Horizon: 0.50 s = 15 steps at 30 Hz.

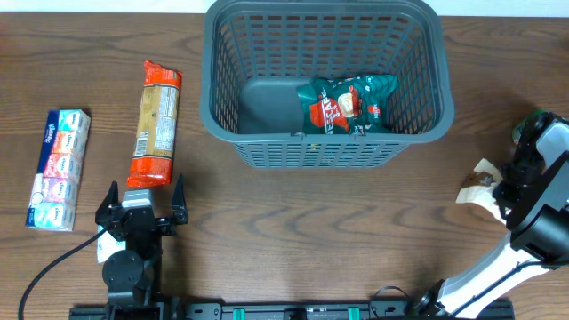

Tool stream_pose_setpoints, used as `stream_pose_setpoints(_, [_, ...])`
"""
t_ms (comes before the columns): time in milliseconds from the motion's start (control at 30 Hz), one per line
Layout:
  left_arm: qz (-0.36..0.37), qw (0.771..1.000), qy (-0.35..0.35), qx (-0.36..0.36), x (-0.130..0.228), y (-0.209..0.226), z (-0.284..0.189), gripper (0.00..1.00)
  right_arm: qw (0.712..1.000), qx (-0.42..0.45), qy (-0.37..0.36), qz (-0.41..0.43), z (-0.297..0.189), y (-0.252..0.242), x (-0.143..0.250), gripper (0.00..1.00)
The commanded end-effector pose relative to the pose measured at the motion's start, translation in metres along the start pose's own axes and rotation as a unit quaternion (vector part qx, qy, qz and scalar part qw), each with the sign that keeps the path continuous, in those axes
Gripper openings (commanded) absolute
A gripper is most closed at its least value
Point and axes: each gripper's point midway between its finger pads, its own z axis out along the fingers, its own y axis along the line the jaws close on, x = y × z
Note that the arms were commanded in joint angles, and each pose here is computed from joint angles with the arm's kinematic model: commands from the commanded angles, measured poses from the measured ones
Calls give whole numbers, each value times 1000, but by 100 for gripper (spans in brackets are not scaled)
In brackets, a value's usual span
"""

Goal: Pack container
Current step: 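Grasp the white-brown pouch with the right gripper and lift it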

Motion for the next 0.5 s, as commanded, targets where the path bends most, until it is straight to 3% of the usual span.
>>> stream_pose_setpoints(0, [-6, 1000, 0, 2, 3, -1, 1, 99, 999, -17, 9, -44, -21, 6, -1, 1])
stream_pose_setpoints(267, [-6, 1000, 0, 2, 3, -1, 1, 98, 987, -142, -12, -78, -125, 24, -35, 1])
stream_pose_setpoints(467, [-6, 1000, 0, 2, 3, -1, 1, 99, 936, -317, -18, -150, -244, 29, -54, 1])
